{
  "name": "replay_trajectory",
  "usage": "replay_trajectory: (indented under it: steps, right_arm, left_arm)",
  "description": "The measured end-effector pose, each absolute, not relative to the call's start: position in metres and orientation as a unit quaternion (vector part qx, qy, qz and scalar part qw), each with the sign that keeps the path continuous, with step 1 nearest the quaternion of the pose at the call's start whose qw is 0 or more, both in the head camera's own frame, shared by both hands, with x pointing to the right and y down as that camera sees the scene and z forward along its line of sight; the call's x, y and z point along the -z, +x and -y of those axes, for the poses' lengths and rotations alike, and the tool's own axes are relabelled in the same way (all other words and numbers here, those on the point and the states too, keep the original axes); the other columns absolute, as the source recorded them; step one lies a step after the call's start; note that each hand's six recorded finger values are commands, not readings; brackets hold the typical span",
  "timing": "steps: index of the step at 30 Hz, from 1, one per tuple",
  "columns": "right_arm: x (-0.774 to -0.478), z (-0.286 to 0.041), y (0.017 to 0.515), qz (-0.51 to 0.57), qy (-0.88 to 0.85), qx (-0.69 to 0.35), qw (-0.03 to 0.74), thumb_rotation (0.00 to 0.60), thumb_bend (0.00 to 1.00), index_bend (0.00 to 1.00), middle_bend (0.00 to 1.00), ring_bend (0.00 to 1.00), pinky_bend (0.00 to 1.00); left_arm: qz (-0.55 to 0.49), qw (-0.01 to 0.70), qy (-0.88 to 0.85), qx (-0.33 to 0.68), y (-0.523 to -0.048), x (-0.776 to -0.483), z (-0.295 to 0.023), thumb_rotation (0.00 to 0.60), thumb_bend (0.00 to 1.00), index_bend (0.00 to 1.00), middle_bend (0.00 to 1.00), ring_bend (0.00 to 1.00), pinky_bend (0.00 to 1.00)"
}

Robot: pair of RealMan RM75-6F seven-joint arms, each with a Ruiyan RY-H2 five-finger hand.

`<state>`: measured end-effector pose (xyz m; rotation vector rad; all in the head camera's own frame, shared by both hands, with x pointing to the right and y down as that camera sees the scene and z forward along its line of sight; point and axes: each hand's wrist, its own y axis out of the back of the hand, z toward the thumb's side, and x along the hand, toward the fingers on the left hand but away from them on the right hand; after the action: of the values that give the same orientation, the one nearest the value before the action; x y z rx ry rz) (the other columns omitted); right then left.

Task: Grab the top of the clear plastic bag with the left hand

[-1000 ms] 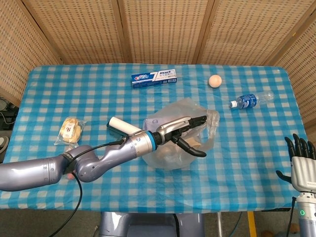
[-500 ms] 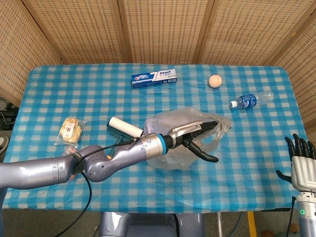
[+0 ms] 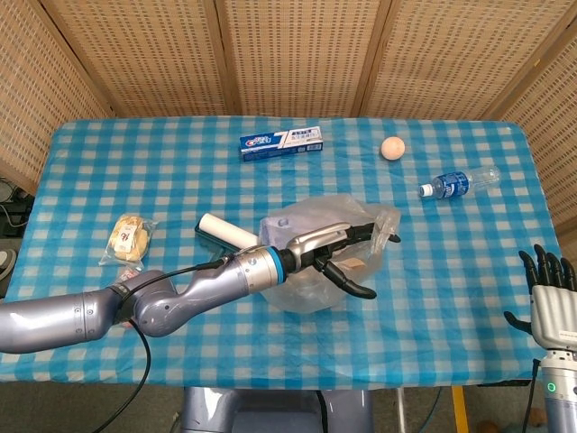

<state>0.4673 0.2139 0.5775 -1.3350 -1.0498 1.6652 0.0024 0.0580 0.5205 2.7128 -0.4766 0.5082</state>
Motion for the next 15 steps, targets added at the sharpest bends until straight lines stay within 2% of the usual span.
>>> replay_trajectory:
  steps: [9, 15]
  right_arm:
    - [-0.579, -0.214, 0.465, 0.406, -0.522, -0.650, 0.373, 0.600, 0.00, 0.12, 0.00, 0.00, 0.00]
    - [-0.580, -0.214, 0.465, 0.406, -0.523, -0.651, 0.372, 0.600, 0.00, 0.12, 0.00, 0.00, 0.00]
  left_arm:
    - [0.151, 0.174, 0.960, -0.161, 0.007, -0.507, -0.065, 0.514, 0.02, 0.17, 0.02, 0.03, 0.00]
    - [0.151, 0.186, 0.958, -0.160, 0.012, -0.510, -0.065, 0.514, 0.01, 0.16, 0.02, 0.03, 0.00]
